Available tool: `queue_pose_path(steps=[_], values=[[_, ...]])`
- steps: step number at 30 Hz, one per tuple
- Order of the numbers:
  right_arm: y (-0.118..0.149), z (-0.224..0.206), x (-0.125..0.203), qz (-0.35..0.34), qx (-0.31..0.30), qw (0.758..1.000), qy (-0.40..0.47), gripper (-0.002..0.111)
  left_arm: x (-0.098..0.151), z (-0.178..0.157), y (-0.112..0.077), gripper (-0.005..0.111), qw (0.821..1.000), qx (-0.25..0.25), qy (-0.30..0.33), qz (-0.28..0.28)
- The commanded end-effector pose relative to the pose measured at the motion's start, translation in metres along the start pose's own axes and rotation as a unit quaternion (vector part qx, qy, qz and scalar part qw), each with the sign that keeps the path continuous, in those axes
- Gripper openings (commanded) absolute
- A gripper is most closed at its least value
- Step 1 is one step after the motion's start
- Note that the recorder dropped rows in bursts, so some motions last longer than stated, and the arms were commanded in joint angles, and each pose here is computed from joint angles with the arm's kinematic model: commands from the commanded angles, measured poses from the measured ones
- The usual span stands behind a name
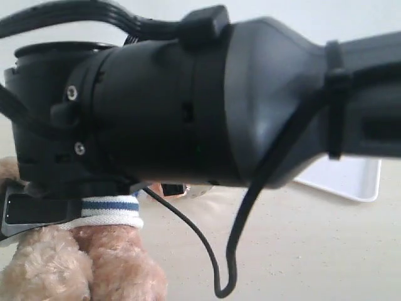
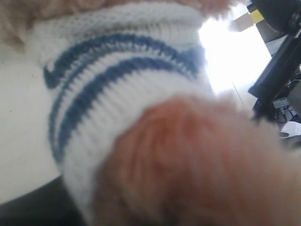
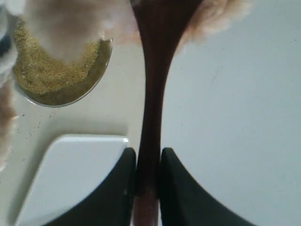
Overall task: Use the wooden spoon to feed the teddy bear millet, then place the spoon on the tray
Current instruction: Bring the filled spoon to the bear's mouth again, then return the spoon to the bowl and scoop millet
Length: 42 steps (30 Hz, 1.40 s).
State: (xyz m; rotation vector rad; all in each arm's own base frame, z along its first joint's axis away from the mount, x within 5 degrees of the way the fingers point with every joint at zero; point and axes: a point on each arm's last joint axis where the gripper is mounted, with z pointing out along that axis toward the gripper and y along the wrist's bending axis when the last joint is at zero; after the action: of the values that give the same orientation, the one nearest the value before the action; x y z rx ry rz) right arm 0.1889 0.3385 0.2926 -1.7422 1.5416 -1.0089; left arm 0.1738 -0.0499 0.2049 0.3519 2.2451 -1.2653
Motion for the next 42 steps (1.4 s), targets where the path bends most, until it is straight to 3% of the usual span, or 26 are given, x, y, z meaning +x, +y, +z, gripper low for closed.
queue_pose_path(steps=[1, 5, 7, 8, 10, 12, 15, 23, 42], values=[[-0.015, -0.006, 0.015, 0.053, 0.016, 0.998, 0.000, 0.000, -0.001, -0.001, -0.004, 0.005, 1.000, 0.015, -0.009, 0.005], [-0.033, 0.008, 0.038, 0.091, 0.016, 0.995, 0.025, 0.000, 0.000, -0.001, -0.002, 0.005, 1.000, 0.007, -0.003, 0.008], [-0.038, 0.024, 0.056, 0.100, -0.021, 0.994, 0.048, 0.000, 0.000, 0.000, -0.001, 0.005, 1.000, -0.003, -0.004, 0.007], [-0.035, 0.037, 0.066, 0.110, -0.079, 0.989, 0.059, 0.000, 0.000, -0.001, 0.000, 0.005, 1.000, -0.006, -0.004, 0.007], [-0.033, 0.054, 0.081, 0.130, -0.133, 0.980, 0.075, 0.000, -0.001, -0.001, 0.002, 0.005, 1.000, -0.017, -0.006, 0.007], [-0.035, 0.067, 0.088, 0.136, -0.136, 0.978, 0.082, 0.000, -0.002, -0.001, 0.008, 0.005, 0.999, -0.049, -0.012, 0.007], [-0.018, 0.088, 0.078, 0.084, -0.166, 0.977, 0.105, 0.000, -0.004, -0.004, 0.017, 0.005, 0.995, -0.094, -0.026, -0.008], [0.024, 0.141, 0.049, -0.006, -0.162, 0.977, 0.137, 0.000, -0.005, -0.015, 0.022, 0.005, 0.994, -0.093, -0.047, -0.031], [0.042, 0.160, 0.037, -0.028, -0.165, 0.978, 0.124, 0.000, -0.005, -0.014, 0.017, 0.005, 0.996, -0.070, -0.043, -0.030]])
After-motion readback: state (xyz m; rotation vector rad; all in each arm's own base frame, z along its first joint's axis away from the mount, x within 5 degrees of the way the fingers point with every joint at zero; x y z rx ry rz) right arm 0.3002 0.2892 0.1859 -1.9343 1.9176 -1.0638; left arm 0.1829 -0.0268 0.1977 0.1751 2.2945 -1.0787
